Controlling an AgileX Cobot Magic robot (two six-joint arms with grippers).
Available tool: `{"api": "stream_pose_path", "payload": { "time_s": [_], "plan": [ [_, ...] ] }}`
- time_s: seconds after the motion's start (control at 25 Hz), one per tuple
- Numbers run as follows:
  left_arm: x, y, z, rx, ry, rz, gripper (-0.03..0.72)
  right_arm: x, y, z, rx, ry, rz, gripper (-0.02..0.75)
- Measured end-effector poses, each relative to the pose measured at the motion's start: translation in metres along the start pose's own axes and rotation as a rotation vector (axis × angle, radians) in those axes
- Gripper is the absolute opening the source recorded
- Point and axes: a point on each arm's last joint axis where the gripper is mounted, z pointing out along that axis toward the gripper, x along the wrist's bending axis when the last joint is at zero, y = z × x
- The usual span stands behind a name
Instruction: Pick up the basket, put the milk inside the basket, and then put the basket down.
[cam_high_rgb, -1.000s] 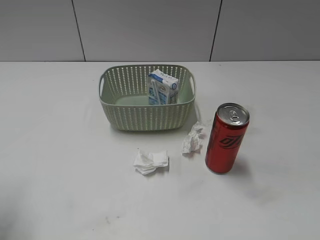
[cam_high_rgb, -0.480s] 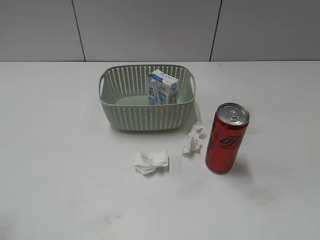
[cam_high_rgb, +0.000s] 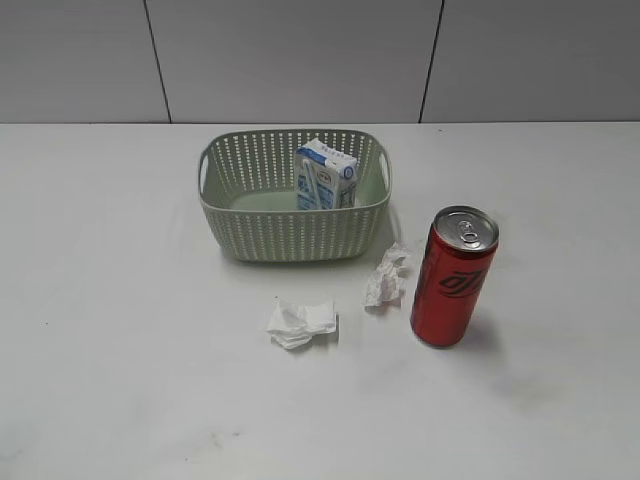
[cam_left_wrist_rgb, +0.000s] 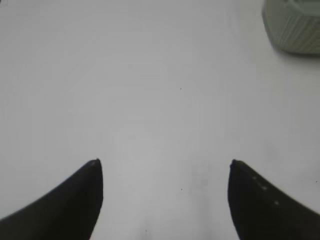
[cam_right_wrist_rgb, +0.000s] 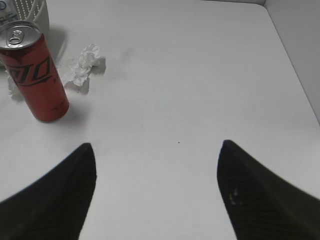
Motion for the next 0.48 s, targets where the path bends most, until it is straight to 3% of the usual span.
{"api": "stream_pose_path", "payload": {
  "time_s": [0.48],
  "plan": [
    [0.000,-0.026,-0.037,-0.280,-0.002,0.018,0.589,0.000,0.000,0.000,0.000,0.000,0.000,0.591]
  ]
}}
